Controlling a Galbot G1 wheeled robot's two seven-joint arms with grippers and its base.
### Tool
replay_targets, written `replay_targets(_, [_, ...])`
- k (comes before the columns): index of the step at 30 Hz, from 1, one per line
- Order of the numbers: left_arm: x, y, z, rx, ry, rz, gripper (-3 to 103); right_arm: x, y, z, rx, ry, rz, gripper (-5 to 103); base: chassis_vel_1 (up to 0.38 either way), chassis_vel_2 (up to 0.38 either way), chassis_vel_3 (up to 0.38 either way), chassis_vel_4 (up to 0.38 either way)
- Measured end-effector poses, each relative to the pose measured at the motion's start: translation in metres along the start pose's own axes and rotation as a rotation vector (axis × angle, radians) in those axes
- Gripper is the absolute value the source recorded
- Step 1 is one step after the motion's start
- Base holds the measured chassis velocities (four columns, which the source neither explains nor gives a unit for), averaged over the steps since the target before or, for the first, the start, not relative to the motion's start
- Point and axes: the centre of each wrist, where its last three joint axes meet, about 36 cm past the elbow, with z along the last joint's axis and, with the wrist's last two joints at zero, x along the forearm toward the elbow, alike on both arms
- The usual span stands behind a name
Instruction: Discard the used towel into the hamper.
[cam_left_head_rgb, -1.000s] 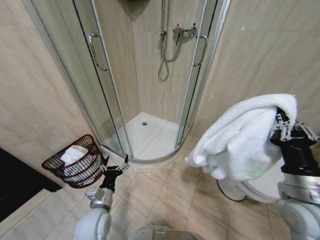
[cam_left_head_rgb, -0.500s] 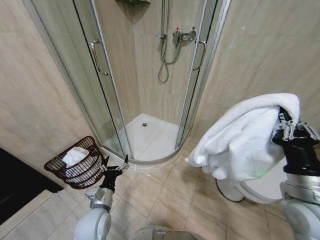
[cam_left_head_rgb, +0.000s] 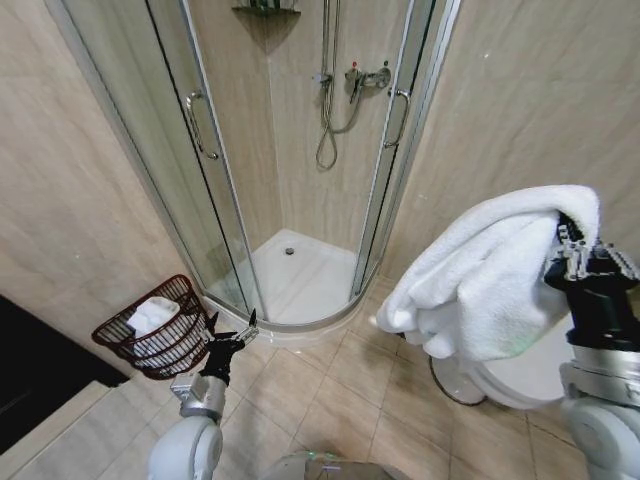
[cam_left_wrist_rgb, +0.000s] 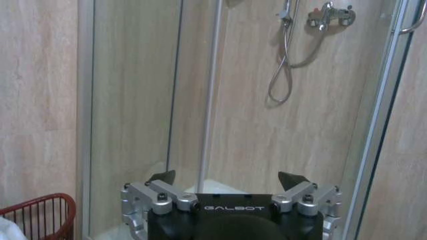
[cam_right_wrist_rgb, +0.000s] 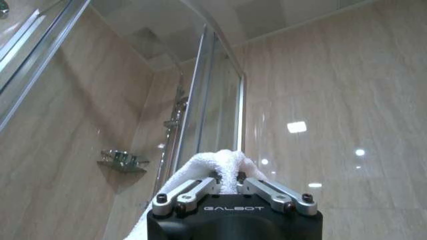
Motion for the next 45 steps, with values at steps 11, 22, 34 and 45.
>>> replay_targets(11, [0.0000, 0.0000, 0.0000, 0.000, 0.000, 0.000, 100, -0.0004, -0.0001, -0.0002, -0.002, -0.002, -0.001, 4, 0.000, 0.000, 0.000, 0.000])
replay_targets(22, [0.0000, 0.0000, 0.0000, 0.000, 0.000, 0.000, 100, 0.0002, 0.0011, 0.0008, -0.001, 0.005, -0.008, 4, 0.000, 0.000, 0.000, 0.000])
replay_targets(34, [0.0000, 0.0000, 0.0000, 0.000, 0.000, 0.000, 100, 0.0027, 0.0010, 0.0014, -0.001, 0.006, 0.004, 4, 0.000, 0.000, 0.000, 0.000])
replay_targets(45, [0.0000, 0.0000, 0.0000, 0.000, 0.000, 0.000, 100, 0.0033, 0.0009, 0.0014, 0.000, 0.004, 0.006, 4, 0.000, 0.000, 0.000, 0.000])
